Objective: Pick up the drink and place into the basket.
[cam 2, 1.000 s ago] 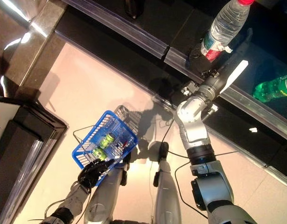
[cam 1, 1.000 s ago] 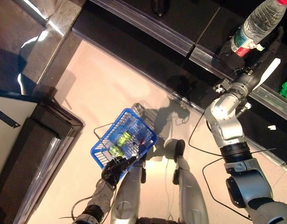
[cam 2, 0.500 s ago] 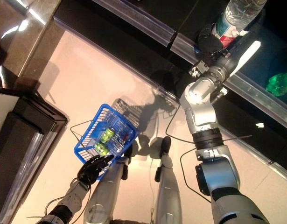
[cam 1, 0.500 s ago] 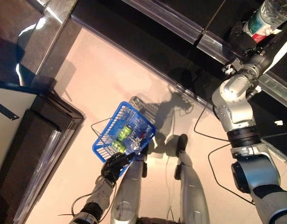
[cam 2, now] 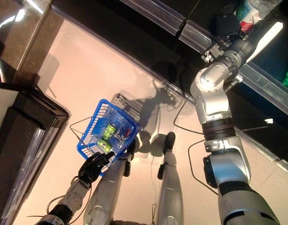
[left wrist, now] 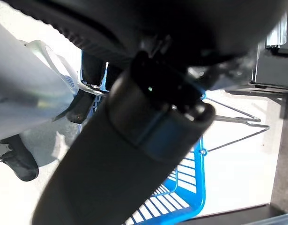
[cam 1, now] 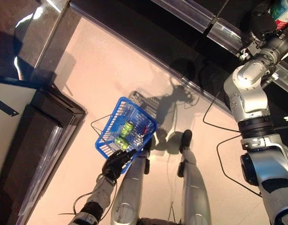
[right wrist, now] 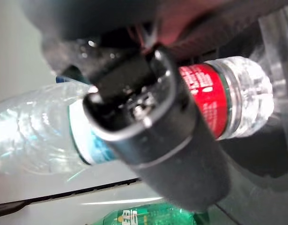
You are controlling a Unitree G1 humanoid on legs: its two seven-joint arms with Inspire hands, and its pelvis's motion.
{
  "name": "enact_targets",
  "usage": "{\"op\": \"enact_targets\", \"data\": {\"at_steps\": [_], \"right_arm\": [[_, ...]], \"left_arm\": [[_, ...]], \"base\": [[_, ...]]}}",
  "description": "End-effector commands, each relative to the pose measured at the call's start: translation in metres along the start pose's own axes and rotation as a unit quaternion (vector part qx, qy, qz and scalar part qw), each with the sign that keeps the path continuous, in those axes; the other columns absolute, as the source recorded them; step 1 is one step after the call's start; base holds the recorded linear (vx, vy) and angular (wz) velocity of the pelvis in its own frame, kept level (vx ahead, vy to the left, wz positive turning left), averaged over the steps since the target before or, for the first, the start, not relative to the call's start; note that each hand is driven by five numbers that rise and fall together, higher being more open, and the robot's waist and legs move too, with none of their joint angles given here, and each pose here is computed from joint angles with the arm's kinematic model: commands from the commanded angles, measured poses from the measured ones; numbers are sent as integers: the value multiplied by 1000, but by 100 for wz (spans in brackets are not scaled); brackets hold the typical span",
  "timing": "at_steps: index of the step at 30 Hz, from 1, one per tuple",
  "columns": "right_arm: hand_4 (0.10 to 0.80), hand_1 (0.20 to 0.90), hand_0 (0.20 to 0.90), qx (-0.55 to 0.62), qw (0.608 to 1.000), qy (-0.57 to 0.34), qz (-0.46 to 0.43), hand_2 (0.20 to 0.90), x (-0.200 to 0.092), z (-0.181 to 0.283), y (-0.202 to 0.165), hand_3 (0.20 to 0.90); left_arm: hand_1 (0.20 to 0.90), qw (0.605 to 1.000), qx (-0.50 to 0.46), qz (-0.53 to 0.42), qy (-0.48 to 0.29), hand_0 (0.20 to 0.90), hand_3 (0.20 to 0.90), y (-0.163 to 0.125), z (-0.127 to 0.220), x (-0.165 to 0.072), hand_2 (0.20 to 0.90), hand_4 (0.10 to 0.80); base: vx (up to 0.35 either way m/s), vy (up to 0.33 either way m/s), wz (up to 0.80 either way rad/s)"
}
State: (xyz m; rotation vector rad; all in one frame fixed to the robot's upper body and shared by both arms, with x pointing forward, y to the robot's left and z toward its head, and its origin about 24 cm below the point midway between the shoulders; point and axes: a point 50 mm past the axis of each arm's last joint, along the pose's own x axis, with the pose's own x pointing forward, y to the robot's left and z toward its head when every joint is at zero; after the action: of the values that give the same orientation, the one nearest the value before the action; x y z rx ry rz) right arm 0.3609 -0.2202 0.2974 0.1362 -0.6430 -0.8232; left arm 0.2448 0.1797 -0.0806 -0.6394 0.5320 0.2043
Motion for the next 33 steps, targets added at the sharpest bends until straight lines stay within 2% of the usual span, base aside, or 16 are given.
{"op": "enact_targets", "data": {"at_steps": [1, 9, 15, 19, 25, 33], "right_arm": [[100, 300, 300, 68, 988, -138, 10, 300, 18, 69, -1, 200], [100, 300, 300, 70, 985, -156, 33, 300, 15, 71, -3, 200], [100, 300, 300, 85, 970, -198, 109, 300, -7, 79, -4, 200], [100, 300, 300, 102, 948, -224, 201, 300, -35, 85, -2, 200], [100, 300, 300, 125, 908, -205, 344, 300, -79, 72, -1, 200], [100, 300, 300, 199, 834, -84, 507, 300, -140, 46, 10, 200]], "left_arm": [[300, 999, 6, -5, 32, 300, 200, 20, -25, -20, 300, 100], [300, 1000, -1, -2, -12, 300, 200, 24, -11, -19, 300, 100], [300, 996, -25, -35, -79, 300, 200, 16, 12, -20, 300, 100], [300, 988, -39, -71, -130, 300, 200, 4, 33, -21, 300, 100], [300, 970, -31, -152, -186, 300, 200, -21, 56, -35, 300, 100], [300, 942, -25, -267, -203, 300, 200, -59, 67, -60, 300, 100]], "base": [[-43, -23, 1], [-36, -15, 1], [-39, 0, 0], [-42, 15, -2], [-4, 2, -1], [1, 13, 4]]}}
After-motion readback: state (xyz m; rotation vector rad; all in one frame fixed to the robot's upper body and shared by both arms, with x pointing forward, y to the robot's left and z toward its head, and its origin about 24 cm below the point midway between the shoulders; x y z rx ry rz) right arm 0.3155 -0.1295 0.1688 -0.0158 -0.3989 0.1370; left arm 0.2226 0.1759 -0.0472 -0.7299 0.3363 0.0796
